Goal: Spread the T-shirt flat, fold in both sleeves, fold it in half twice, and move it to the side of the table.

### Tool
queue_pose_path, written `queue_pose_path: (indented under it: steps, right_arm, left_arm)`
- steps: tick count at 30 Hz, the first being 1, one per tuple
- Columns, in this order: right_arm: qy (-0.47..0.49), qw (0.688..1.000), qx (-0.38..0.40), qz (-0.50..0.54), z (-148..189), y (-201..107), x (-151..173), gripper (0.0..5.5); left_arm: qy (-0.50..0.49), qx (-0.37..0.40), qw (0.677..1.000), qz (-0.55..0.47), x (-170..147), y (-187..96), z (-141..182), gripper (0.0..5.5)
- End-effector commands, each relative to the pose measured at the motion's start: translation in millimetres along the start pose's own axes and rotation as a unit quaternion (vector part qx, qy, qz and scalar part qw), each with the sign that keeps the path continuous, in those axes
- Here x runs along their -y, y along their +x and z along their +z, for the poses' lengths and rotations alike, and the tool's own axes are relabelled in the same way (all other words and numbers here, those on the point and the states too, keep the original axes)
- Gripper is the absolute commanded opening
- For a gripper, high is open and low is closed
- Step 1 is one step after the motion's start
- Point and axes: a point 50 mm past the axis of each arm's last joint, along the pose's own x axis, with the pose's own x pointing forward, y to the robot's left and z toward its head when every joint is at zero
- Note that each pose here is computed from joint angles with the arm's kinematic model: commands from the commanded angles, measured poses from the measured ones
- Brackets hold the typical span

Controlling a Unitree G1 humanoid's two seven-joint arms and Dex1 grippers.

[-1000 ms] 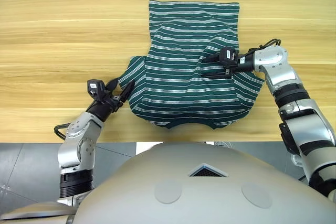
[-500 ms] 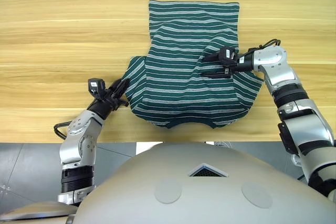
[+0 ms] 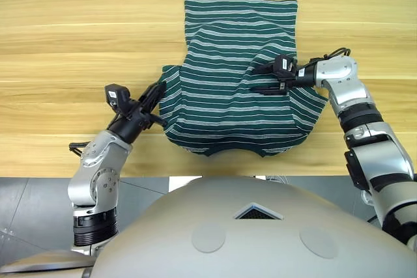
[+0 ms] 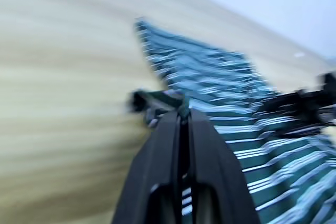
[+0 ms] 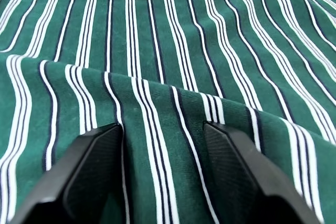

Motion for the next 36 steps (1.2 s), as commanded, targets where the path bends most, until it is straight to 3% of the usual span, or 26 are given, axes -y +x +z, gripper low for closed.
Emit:
queue_pose_path:
  steps: [1, 7, 15, 27, 30, 36]
  right_arm:
    - [-0.008, 1.000, -0.027, -0.008, -1, -3, 6, 2.96]
    - [-0.023, 0.999, -0.033, -0.004, -3, -3, 2, 2.96]
    - [-0.024, 0.999, -0.030, -0.004, -6, 0, -3, 2.96]
    - [-0.031, 0.999, -0.021, -0.029, -3, -2, 6, 2.96]
    - [-0.046, 0.997, 0.026, -0.063, 10, -17, 16, 2.96]
    - [-0.090, 0.989, 0.108, -0.045, 18, -51, 4, 2.96]
  left_arm:
    - [0.008, -0.065, 0.996, -0.061, 18, 14, -9, 0.03]
    - [0.067, -0.197, 0.976, -0.067, 10, 31, -43, 0.03]
    - [0.101, -0.203, 0.971, -0.071, 19, 42, -39, 0.03]
    - [0.100, -0.167, 0.978, -0.074, 39, 43, 0, 2.05]
    - [0.148, -0.116, 0.979, -0.080, 35, 63, 33, 2.65]
    - [0.222, -0.059, 0.968, -0.098, 12, 153, 98, 3.60]
